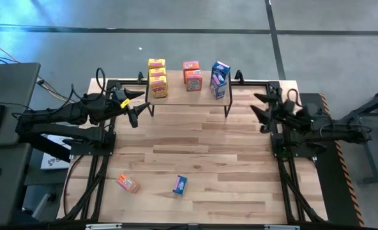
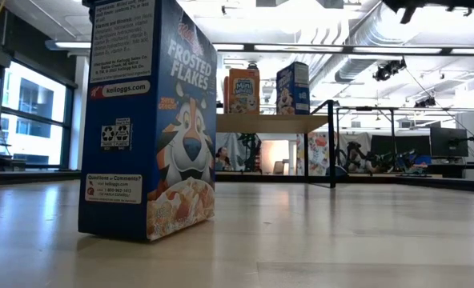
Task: Stack cereal on shelf
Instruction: Adjust the blue cereal box on the shelf
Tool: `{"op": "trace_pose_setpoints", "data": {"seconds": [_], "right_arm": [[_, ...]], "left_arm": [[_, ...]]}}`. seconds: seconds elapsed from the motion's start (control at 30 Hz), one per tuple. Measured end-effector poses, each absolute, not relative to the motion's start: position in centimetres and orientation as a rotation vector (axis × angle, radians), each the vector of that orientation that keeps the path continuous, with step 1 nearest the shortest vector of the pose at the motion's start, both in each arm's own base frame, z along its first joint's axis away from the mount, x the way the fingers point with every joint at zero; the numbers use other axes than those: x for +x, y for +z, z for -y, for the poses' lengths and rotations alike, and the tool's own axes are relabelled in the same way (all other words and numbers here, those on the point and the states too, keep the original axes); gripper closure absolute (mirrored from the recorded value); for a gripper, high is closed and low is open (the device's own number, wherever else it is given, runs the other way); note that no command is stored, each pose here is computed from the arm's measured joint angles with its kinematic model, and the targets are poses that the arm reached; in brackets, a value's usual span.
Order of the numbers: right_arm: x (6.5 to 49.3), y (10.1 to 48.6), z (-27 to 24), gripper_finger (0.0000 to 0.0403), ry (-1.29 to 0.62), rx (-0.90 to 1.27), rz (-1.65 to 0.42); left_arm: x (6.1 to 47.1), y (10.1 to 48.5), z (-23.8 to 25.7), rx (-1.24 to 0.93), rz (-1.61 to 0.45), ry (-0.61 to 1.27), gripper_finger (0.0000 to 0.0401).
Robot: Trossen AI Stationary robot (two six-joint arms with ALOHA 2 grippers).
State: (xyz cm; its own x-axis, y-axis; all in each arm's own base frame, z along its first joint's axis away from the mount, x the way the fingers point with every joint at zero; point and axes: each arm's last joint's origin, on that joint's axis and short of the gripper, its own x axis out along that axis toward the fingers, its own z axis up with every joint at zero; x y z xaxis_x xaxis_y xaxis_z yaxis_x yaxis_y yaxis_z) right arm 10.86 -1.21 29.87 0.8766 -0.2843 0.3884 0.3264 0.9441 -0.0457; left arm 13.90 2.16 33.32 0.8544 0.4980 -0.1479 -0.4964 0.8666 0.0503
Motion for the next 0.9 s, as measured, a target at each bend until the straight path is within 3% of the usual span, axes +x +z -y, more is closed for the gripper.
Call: {"op": "trace_pose_setpoints", "data": {"seconds": [0.4,0.9], "right_arm": [[18.9,30.5,1.9,0.0171,-0.417,-0.142,0.052],[24.4,26.7,4.1,0.0171,-0.551,0.027,-0.150]], "left_arm": [[13.9,33.3,-2.2,0.011,-0.158,0.523,0.0162],[13.9,33.3,-2.2,0.011,-0.158,0.524,0.0162]]}}
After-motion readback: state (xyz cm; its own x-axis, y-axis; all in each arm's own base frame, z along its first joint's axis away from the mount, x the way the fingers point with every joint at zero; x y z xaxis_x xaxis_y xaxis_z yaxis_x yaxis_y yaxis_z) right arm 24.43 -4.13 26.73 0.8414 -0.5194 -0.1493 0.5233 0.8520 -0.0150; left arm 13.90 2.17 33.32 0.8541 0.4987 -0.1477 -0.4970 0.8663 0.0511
